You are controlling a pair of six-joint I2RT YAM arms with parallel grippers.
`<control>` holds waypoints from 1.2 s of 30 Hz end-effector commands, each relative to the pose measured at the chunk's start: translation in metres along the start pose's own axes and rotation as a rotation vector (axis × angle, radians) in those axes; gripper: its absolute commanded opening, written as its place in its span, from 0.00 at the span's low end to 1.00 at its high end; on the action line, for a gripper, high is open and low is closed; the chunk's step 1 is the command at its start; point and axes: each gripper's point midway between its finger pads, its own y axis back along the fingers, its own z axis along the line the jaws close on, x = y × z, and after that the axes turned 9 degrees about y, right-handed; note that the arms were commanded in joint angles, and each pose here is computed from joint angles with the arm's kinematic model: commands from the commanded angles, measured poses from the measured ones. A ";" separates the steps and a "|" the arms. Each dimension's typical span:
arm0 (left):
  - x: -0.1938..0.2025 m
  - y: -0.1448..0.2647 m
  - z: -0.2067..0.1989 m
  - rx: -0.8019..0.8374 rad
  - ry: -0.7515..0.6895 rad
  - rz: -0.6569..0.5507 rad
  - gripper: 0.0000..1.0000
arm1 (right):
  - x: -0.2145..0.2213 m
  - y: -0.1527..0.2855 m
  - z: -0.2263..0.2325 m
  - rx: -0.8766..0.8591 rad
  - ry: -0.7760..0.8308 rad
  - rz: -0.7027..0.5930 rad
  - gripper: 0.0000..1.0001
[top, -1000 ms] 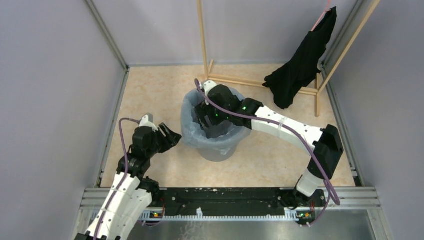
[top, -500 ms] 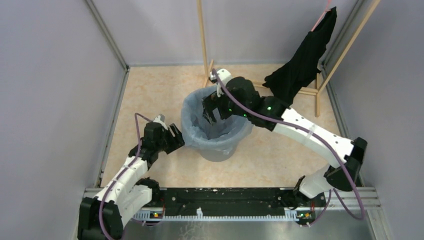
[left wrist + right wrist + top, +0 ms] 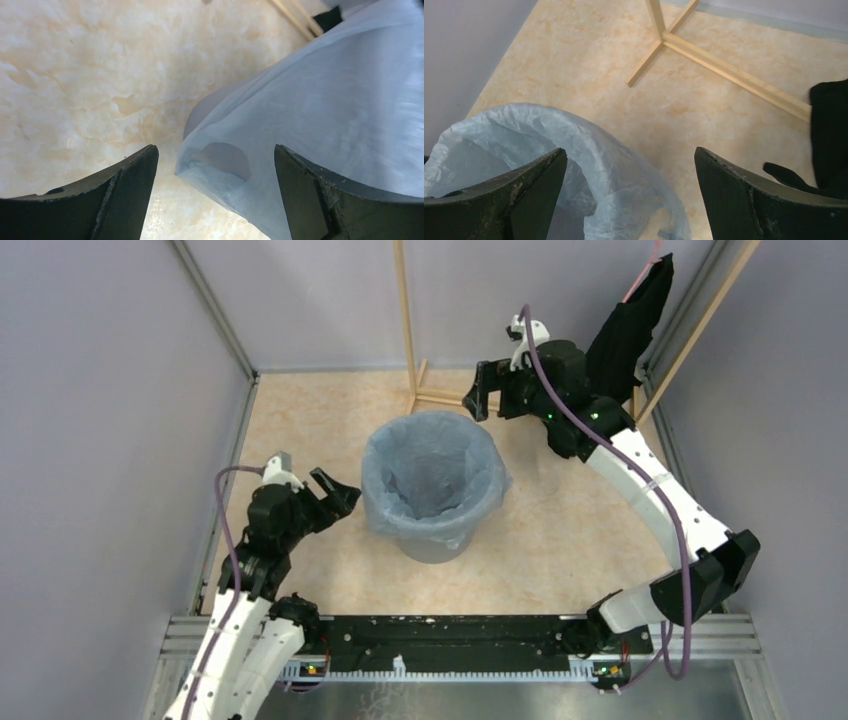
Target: Put the trash bags into the trash bin
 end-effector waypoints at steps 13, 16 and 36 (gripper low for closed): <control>-0.115 0.136 -0.073 0.113 -0.138 -0.498 0.92 | 0.075 -0.013 0.079 -0.403 -0.175 0.195 0.83; -0.121 0.147 -0.081 0.136 -0.143 -0.525 0.92 | 0.076 -0.015 0.099 -0.366 -0.180 0.168 0.81; -0.130 0.181 -0.092 0.180 -0.143 -0.594 0.93 | 0.065 -0.014 0.239 -0.561 -0.281 0.014 0.78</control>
